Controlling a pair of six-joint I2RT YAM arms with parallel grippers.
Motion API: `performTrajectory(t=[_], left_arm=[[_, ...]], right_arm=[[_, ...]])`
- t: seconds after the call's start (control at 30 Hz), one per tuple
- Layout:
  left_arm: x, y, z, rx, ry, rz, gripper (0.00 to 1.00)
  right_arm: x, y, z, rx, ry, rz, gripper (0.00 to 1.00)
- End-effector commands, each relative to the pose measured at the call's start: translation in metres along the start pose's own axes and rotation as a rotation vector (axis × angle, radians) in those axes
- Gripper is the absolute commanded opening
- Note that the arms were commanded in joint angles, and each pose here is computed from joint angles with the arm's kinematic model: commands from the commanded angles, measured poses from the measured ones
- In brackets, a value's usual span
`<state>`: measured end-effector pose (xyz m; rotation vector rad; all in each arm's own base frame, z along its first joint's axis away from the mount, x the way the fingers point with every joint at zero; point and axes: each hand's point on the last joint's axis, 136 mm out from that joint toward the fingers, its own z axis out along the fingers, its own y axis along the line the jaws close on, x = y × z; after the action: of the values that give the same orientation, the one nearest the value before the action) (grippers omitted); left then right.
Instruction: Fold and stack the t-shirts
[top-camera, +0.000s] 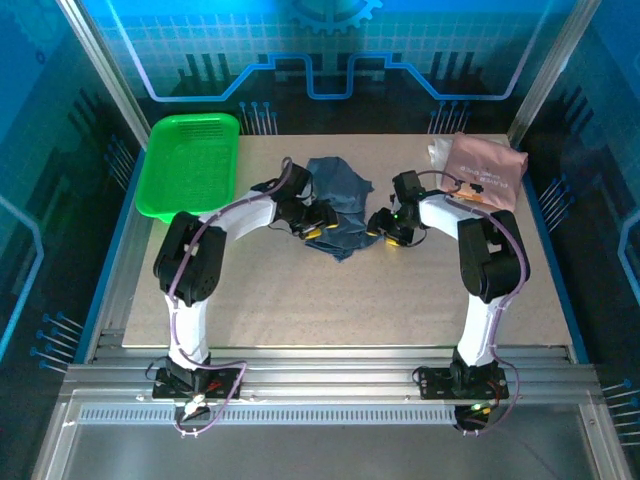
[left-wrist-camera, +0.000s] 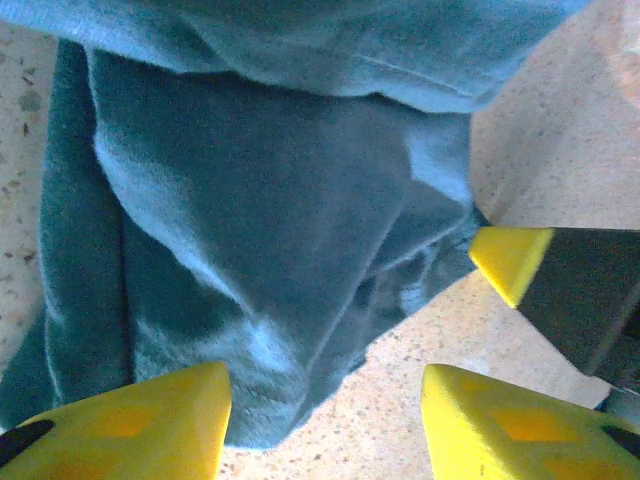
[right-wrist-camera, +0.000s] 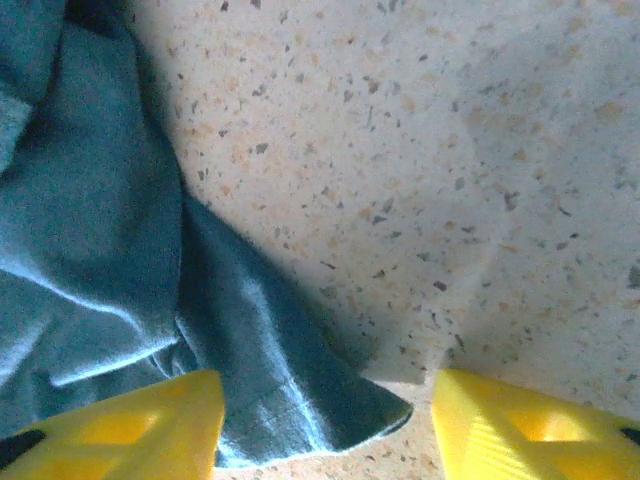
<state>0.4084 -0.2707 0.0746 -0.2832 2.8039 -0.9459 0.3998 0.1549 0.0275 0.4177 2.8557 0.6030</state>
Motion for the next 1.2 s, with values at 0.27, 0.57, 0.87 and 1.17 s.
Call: performTrajectory(t=[0.27,0.57,0.87,1.17], left_arm=[[0.018,0.023,0.023,-0.141,0.141,0.032,0.36],[0.003,0.02,0.006,-0.18,0.066,0.111,0.0],[-0.039,-0.045,-0.073,-0.046,-0.216,0.195,0.0],[-0.08,-0.135,-0.2,0.158,-0.527,0.295,0.0]], right_arm=[[-0.013,0.01,-0.001,-0.02,0.0,-0.002,0.12],[-0.022,0.032,-0.048,-0.071,-0.087,-0.064,0.0],[-0.039,0.063,-0.131,-0.155,-0.261,-0.175,0.0],[-0.066,0.118,-0.25,-0.331,-0.549,-0.355,0.0]])
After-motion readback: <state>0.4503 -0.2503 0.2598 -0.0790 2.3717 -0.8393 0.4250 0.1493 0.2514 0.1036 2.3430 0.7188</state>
